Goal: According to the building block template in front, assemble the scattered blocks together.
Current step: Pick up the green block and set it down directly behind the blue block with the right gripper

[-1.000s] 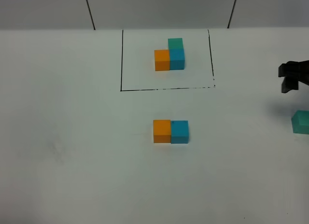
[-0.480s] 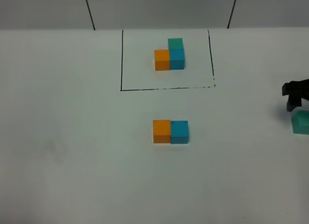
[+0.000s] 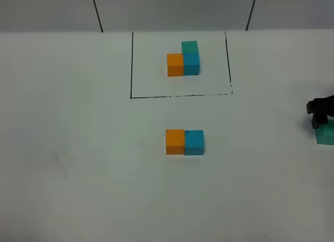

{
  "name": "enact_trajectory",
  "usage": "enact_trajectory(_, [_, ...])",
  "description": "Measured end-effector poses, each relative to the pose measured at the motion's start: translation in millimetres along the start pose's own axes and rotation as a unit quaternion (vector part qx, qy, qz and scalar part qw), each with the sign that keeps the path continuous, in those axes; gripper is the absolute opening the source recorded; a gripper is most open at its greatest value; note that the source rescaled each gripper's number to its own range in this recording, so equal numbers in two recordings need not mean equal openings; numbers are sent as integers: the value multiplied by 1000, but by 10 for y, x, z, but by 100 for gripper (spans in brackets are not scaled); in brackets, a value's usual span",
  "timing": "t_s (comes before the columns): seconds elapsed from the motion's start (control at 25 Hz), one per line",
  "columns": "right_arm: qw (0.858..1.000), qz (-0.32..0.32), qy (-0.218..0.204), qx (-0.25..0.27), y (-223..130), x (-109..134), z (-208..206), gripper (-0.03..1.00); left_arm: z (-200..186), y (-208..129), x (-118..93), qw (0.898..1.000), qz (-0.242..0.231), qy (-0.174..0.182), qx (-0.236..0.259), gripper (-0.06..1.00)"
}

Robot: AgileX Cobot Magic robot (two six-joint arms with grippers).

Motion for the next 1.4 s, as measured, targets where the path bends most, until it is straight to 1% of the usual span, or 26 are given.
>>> enact_trajectory(0.12, [1000,-1,6,1,1,17,58,66,0,0,0,1000,0,0,0,84])
enact_trajectory(0.16, [1000,-2,8,3,-4,22,74,63,0,0,0,1000,0,0,0,84])
enact_trajectory(0.2, [1000,-2,9,5,-8,25,86,58,0,0,0,1000,0,0,0,84])
enact_trajectory(0.28, [1000,0,11,8,-13,32,105,41,0,0,0,1000,0,0,0,84])
enact_trajectory(0.32, [1000,1,12,8,-14,34,108,26,0,0,0,1000,0,0,0,84])
enact_trajectory(0.36, [1000,2,13,9,-15,36,112,8,0,0,0,1000,0,0,0,84])
enact_trajectory(0.4, [1000,3,14,10,-13,44,107,0,0,0,0,1000,0,0,0,84])
enact_trajectory(0.52, [1000,0,16,12,59,119,33,1,0,0,0,1000,0,0,0,84])
enact_trajectory(0.64, [999,22,21,-16,273,339,-233,1,0,0,0,1000,0,0,0,84])
enact_trajectory(0.72, [998,30,26,-46,455,573,-479,1,0,0,0,1000,0,0,0,84])
enact_trajectory(0.88, [996,5,30,-78,650,1240,-787,1,0,0,0,1000,0,0,0,84])
enact_trajectory(0.96, [997,-18,24,-78,661,1597,-807,1,0,0,0,1000,0,0,0,84])
enact_trajectory(1.04, [997,-36,14,-73,672,1870,-775,1,0,0,0,1000,0,0,0,84])
enact_trajectory(1.12, [997,-55,9,-57,649,2104,-672,1,0,0,0,1000,0,0,0,84])
enact_trajectory(1.28, [997,-68,20,-41,643,2420,-524,1,0,0,0,1000,0,0,0,84])
enact_trajectory(1.4, [997,-63,36,-40,669,2542,-485,1,0,0,0,1000,0,0,0,84])
Point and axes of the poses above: a point on each arm's last joint axis where the gripper is mounted, z pointing out along that axis toward the gripper, x along the wrist's bending axis when the last joint is at zero, y = z × x, the point moved 4 cm from there along z, pointing out along that axis toward the gripper, and after that the axes turned 5 degrees about -z, right-handed, at the moved point
